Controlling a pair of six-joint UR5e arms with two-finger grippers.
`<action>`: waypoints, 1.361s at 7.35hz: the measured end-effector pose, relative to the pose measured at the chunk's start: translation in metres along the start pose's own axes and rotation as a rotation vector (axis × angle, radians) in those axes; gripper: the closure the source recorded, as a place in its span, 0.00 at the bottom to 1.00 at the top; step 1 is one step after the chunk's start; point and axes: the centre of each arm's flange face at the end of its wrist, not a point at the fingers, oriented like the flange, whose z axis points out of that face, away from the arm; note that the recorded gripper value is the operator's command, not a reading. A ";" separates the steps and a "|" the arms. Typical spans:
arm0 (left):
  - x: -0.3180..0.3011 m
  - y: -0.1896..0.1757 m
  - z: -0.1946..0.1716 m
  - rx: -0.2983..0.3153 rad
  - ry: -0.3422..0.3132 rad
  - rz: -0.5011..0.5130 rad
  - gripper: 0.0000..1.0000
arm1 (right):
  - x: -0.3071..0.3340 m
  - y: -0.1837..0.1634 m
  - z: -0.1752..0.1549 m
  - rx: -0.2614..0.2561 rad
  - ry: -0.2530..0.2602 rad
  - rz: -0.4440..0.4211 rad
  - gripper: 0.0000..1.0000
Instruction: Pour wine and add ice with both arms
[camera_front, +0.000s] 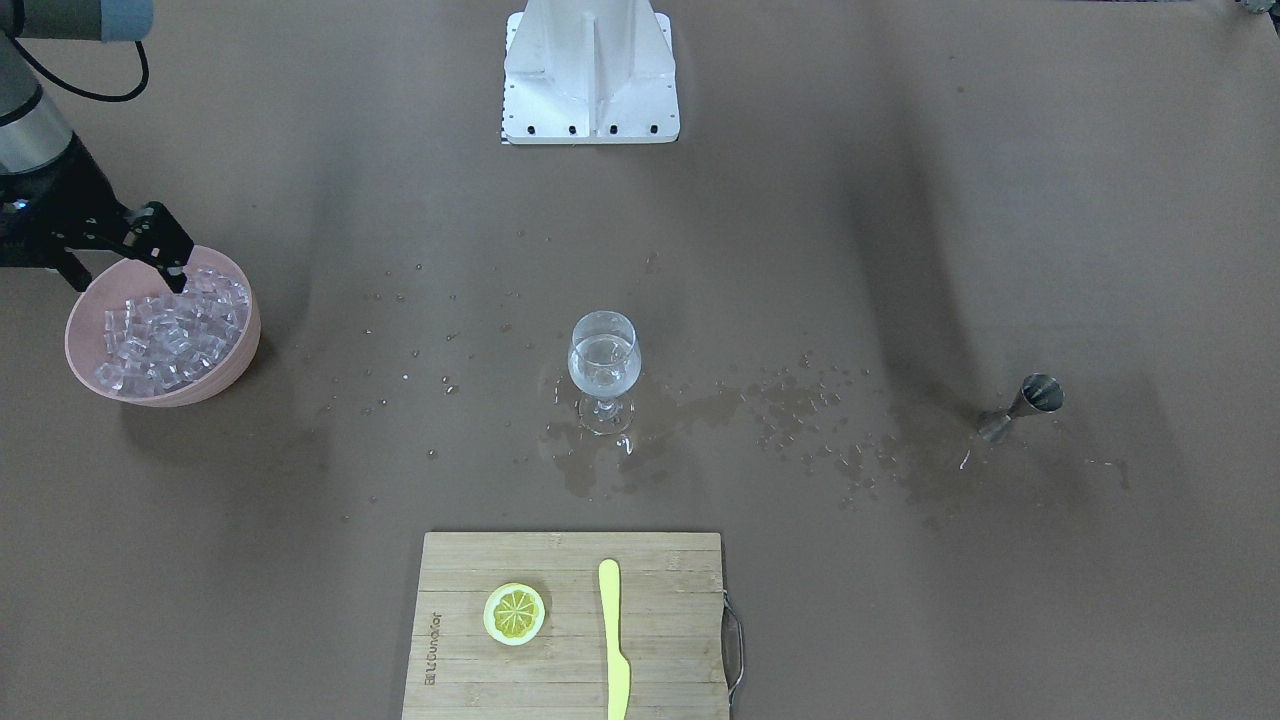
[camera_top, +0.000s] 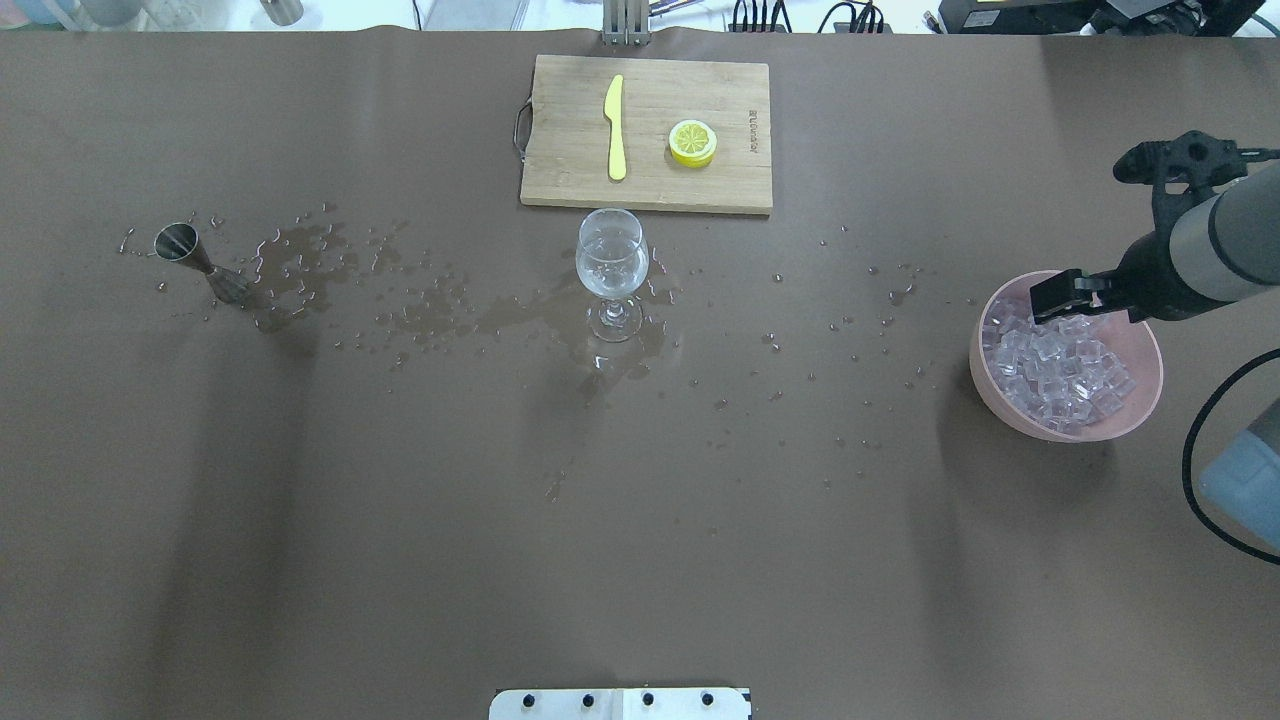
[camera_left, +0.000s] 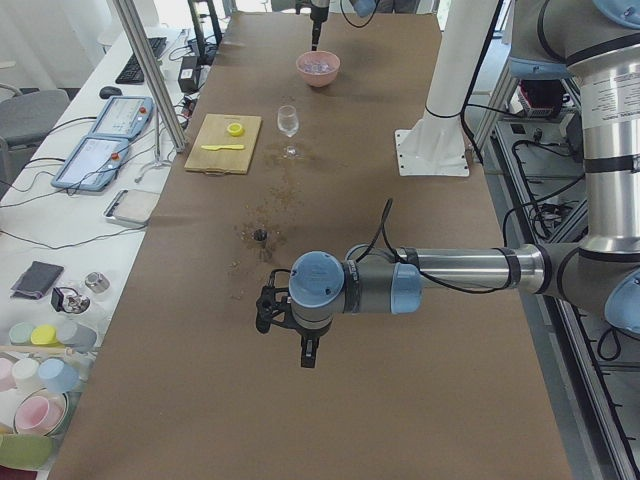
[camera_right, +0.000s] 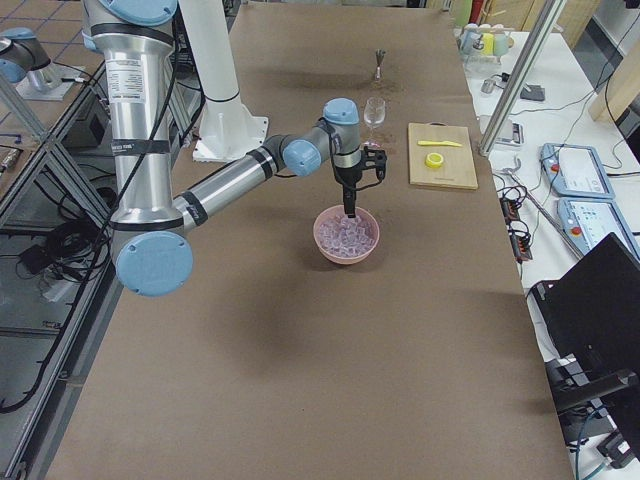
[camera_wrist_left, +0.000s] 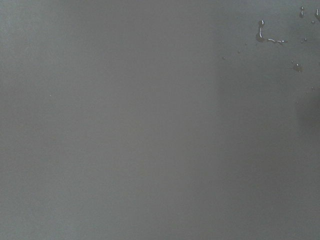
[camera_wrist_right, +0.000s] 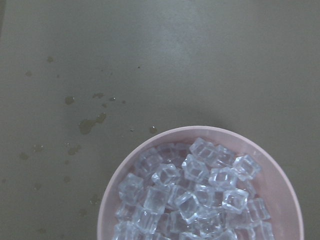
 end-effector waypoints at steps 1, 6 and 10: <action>0.000 0.000 0.000 0.001 0.000 0.000 0.02 | 0.001 0.008 0.013 0.000 0.022 -0.016 0.03; 0.000 0.001 -0.001 0.010 -0.001 0.010 0.02 | 0.021 0.008 0.070 0.038 0.022 -0.056 0.51; -0.002 0.001 0.001 0.014 -0.002 0.017 0.02 | 0.024 0.008 0.078 0.029 0.028 -0.054 0.47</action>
